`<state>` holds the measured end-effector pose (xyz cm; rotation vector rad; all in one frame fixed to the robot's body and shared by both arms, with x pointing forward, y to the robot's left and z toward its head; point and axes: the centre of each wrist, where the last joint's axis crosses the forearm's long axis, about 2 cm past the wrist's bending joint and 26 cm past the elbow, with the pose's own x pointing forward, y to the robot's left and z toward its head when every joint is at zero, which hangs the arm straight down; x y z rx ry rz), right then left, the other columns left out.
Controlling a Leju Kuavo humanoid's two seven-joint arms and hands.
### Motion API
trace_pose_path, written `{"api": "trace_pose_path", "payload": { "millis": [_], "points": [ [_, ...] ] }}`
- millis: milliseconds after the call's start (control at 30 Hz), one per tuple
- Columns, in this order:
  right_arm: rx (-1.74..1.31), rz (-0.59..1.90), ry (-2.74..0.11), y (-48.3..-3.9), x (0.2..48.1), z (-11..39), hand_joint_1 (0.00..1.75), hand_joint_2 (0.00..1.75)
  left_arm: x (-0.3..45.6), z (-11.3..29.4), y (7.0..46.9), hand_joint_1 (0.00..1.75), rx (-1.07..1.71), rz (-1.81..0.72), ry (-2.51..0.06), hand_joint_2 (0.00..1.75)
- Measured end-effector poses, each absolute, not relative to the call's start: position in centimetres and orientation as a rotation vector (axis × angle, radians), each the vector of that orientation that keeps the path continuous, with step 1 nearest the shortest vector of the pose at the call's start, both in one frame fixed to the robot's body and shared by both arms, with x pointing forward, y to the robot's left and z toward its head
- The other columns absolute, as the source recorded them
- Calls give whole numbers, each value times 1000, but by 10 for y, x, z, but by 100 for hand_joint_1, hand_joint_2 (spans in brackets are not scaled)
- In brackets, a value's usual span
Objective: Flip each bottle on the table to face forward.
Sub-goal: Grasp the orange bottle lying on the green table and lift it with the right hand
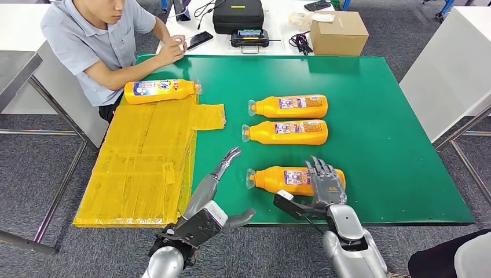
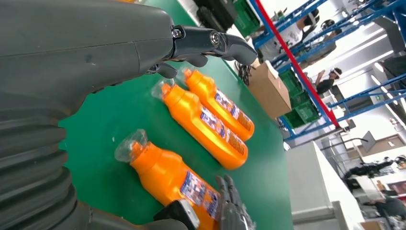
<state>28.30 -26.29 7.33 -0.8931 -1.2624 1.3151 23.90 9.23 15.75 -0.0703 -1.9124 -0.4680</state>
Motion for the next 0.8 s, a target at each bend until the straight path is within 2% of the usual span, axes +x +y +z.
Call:
{"api": "trace_pose_path", "payload": {
  "millis": [33,67,167,200,800],
  "points": [
    [-895,1314,-1256,-263,284,74,1,175,239,158,92,0,-63,-472,-1915,175],
    [-898,1314,-1250,-264,285,74,36,175,239,158,93,0,-57,-476,-1917,175],
    [-907,1318,-1233,-266,285,74,165,175,238,158,93,0,-57,-478,-1916,175],
    [-908,1320,-1226,-267,285,73,174,175,238,158,93,0,-58,-479,-1917,175],
    [-955,1357,-1161,-291,284,64,175,175,237,158,93,0,-64,-487,-1913,175]
  ]
}}
